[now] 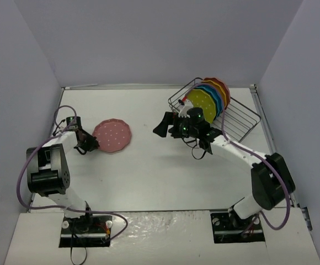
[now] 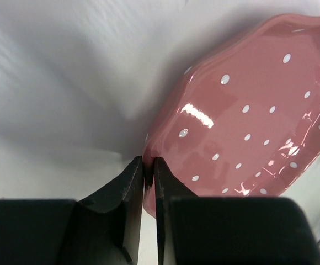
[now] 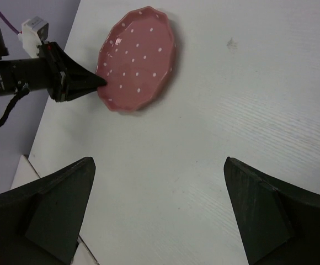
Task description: Load the plates into the dish rack
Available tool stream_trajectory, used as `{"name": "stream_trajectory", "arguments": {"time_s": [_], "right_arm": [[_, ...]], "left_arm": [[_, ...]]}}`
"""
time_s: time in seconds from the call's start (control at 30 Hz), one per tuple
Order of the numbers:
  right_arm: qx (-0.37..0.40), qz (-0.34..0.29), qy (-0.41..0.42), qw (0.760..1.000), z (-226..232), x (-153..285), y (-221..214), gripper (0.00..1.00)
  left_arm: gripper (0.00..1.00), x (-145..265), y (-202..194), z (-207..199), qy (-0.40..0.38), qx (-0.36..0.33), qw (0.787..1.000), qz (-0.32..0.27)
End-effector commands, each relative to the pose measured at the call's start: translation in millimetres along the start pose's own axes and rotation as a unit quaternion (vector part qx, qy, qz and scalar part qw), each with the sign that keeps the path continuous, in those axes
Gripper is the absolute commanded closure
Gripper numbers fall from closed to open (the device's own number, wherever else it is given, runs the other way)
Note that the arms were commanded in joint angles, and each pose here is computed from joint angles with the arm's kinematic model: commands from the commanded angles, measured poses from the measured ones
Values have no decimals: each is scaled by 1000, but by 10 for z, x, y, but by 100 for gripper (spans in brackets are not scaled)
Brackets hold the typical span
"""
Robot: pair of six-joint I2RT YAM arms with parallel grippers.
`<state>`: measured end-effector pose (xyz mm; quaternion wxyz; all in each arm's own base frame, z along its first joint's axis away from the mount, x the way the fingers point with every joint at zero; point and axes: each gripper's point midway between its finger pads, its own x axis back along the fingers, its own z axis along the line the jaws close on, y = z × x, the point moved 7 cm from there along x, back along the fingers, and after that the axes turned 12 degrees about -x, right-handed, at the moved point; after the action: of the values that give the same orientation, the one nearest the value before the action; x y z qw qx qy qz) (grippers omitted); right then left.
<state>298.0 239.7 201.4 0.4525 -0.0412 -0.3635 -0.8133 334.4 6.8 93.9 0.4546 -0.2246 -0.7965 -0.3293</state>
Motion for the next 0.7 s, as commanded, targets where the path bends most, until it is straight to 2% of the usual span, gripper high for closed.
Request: {"name": "stream_trajectory", "arguments": {"time_s": [0.0,0.3,0.67], "right_arm": [[-80,-43,55,994,183,-269,47,0],[-158,15,78,984,9,-715,-391,0],[-191,67,96,975,-154,-972,-691,1]], "left_arm": [[100,326,-233,-285,-91,2,996,12],[100,642,-470,-508,-193,69,979,7],[100,864,-545,-703,-248,97,964,13]]}}
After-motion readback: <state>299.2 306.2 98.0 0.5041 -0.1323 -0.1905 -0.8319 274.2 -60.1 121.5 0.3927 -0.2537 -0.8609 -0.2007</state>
